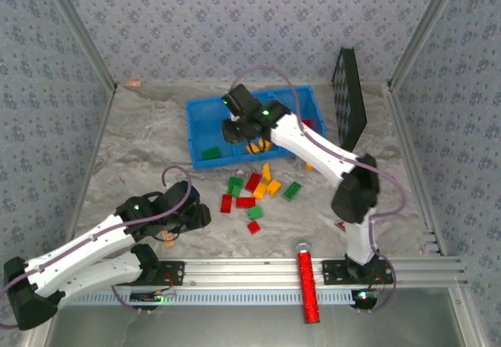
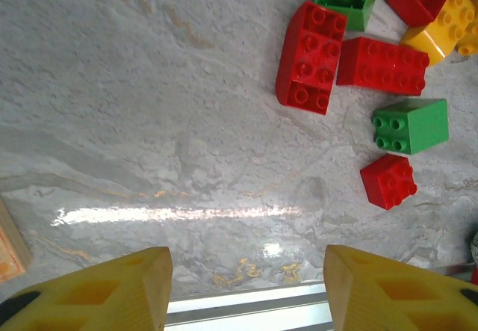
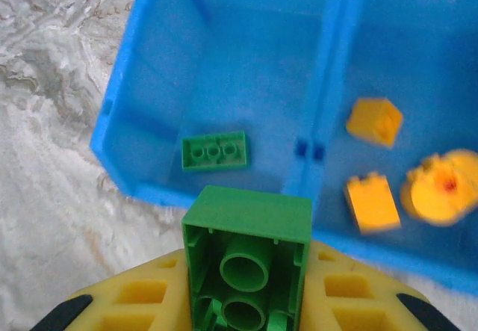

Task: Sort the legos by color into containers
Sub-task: Place the lego in the container.

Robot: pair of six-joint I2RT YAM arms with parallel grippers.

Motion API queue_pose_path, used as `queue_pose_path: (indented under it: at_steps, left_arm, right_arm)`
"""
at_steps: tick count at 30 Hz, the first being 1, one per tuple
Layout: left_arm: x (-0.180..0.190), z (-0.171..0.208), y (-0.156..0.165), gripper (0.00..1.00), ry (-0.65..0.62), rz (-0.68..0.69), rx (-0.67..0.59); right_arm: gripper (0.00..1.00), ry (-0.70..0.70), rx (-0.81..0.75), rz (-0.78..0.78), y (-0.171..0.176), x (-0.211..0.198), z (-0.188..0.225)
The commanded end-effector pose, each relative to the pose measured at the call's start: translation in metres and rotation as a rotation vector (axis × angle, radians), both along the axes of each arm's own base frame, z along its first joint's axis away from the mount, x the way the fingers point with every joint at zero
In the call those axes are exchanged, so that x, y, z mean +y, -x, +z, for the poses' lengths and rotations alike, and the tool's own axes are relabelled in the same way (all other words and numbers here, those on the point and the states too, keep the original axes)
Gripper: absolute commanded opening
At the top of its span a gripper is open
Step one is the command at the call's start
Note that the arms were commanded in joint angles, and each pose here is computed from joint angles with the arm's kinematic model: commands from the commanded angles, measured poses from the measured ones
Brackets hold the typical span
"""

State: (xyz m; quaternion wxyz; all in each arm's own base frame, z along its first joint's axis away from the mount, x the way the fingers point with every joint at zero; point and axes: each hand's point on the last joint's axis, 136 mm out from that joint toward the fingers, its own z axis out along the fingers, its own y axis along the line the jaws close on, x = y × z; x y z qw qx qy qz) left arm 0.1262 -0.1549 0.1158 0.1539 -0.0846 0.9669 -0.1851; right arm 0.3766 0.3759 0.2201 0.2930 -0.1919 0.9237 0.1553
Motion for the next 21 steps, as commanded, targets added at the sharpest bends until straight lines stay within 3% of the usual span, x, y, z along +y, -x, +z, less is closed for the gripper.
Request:
queue_pose_path:
  at_steps: [1, 9, 15, 21]
  left_arm:
    - [0.002, -0.006, 0.005, 0.57, 0.005, 0.067, 0.016]
    - [-0.008, -0.011, 0.017, 0.57, 0.02, 0.058, 0.037]
    - [-0.015, -0.017, 0.035, 0.58, 0.014, 0.023, 0.058]
    - [-0.024, -0.006, 0.032, 0.62, -0.033, 0.021, 0.023]
  right_arm:
    - [0.25, 0.128, -0.067, 0.169, -0.014, 0.02, -0.015]
    - [0.25, 0.241, -0.156, 0.281, -0.04, 0.059, -0.054]
    - [0.26, 0.345, -0.174, 0.361, -0.038, 0.071, -0.097]
    - [0.29, 0.371, -0.164, 0.379, -0.035, 0.076, -0.119]
